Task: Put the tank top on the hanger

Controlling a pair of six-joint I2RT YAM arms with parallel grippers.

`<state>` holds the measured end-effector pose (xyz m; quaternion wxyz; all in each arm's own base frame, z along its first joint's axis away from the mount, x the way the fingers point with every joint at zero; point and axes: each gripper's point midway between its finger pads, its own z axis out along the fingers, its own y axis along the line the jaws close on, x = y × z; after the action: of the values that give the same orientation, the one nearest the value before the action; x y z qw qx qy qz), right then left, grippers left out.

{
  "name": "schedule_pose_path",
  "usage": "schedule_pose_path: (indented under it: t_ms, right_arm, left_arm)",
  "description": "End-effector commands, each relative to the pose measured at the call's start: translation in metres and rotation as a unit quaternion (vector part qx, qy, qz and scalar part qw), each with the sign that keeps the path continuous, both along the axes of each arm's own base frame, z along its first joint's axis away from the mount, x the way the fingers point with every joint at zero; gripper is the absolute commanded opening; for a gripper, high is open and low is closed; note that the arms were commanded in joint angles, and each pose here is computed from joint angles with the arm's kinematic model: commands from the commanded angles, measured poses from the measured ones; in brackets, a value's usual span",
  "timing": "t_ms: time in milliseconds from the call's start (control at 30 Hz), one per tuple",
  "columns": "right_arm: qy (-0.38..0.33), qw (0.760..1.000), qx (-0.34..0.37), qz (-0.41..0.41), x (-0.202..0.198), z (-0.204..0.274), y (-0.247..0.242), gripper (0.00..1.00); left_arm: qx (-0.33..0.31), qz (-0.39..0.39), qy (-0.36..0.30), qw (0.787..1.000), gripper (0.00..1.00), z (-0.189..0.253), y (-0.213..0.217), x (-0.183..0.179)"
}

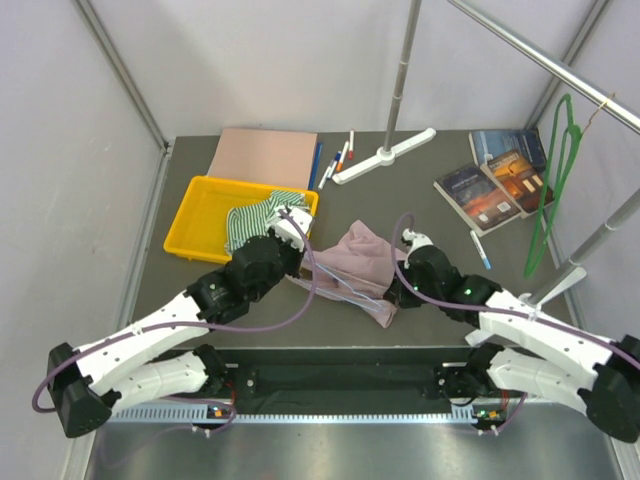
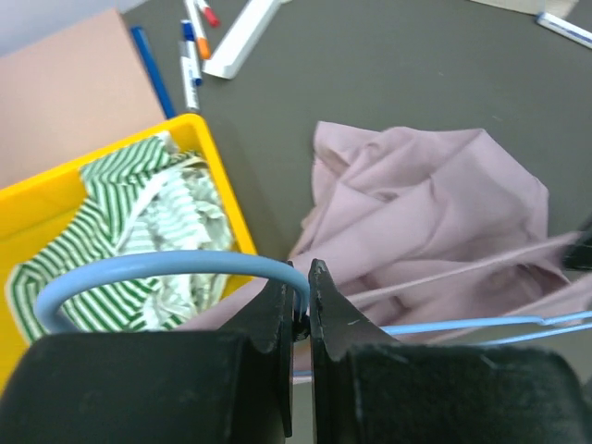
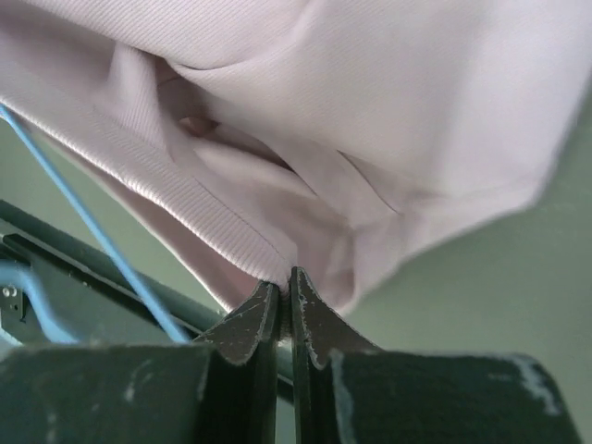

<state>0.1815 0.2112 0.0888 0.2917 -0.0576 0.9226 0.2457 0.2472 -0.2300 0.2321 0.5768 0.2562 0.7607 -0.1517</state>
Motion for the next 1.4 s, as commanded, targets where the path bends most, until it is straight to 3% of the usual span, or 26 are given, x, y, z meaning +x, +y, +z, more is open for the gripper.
schedule_pose_path:
  t_ms: [0,433,700,1067,1367]
  right_arm:
    - [-0.014,1.000,-0.017,0.001,-0.011,0.023,-0.017,0.01]
    - [-0.031,0.999,0.034,0.010,-0.027,0.067,-0.020,0.00]
    - [-0.056,0.992,0.101,0.041,-0.023,0.102,0.012,0.00]
    - [-0.087,0.985,0.136,0.066,-0.014,0.128,0.059,0.00]
    - [-0.128,0.987,0.094,0.039,0.009,0.151,0.056,0.00]
  left_arm:
    - [-0.010,0.061,-0.067,0.996,0.00,0.046,0.022,0.015]
    - [-0.023,0.077,-0.078,0.994,0.00,0.046,0.016,0.026]
    - [-0.063,0.051,-0.063,0.995,0.00,0.043,-0.005,0.025]
    - [-0.089,0.034,-0.046,0.994,0.00,0.038,-0.014,0.020]
    - [-0.097,0.037,-0.048,0.993,0.00,0.038,-0.004,0.012]
